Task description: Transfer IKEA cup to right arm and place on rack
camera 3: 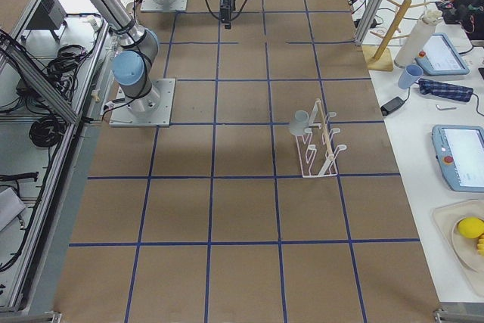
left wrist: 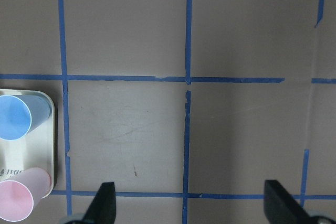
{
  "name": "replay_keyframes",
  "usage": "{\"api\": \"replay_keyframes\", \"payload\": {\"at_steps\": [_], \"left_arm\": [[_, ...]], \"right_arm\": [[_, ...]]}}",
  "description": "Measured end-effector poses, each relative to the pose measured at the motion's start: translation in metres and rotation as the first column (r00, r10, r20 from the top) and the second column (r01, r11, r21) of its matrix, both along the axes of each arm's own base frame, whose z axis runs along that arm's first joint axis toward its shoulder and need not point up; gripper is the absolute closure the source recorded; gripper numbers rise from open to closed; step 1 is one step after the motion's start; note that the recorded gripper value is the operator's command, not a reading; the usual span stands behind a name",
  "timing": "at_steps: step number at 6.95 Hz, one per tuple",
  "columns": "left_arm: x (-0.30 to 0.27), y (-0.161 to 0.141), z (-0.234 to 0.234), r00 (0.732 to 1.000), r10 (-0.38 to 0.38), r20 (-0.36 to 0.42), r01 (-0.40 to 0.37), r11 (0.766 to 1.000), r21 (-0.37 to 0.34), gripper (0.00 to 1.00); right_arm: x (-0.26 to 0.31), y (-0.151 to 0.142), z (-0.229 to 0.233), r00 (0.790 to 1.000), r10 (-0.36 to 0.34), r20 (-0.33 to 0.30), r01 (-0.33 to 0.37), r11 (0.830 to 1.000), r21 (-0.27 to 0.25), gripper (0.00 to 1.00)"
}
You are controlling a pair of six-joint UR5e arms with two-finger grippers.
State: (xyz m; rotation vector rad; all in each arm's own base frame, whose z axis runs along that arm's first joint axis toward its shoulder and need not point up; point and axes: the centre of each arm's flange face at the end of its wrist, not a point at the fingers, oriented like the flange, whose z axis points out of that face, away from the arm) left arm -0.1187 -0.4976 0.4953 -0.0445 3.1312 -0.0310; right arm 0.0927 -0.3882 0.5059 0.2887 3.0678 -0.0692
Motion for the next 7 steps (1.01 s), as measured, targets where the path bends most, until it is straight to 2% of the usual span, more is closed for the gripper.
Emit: {"api": "replay_keyframes", "payload": {"at_steps": [3, 5, 7], "left_arm": [[0.000, 0.000, 0.001, 1.000, 0.000, 0.000, 0.000, 1.000, -0.002, 0.00], [0.000, 0.000, 0.000, 1.000, 0.000, 0.000, 0.000, 1.000, -0.001, 0.00], [0.000, 0.000, -0.001, 1.000, 0.000, 0.000, 0.000, 1.000, 0.000, 0.00]], "right_arm": [[0.016, -0.022, -0.008, 1.000, 0.022, -0.006, -0.022, 0.999, -0.026, 0.00], [0.029, -0.027, -0.018, 0.998, 0.060, -0.013, -0.060, 0.998, -0.012, 0.00], [0.030, -0.030, -0.024, 0.996, 0.079, -0.050, -0.079, 0.997, 0.005, 0.00]]}}
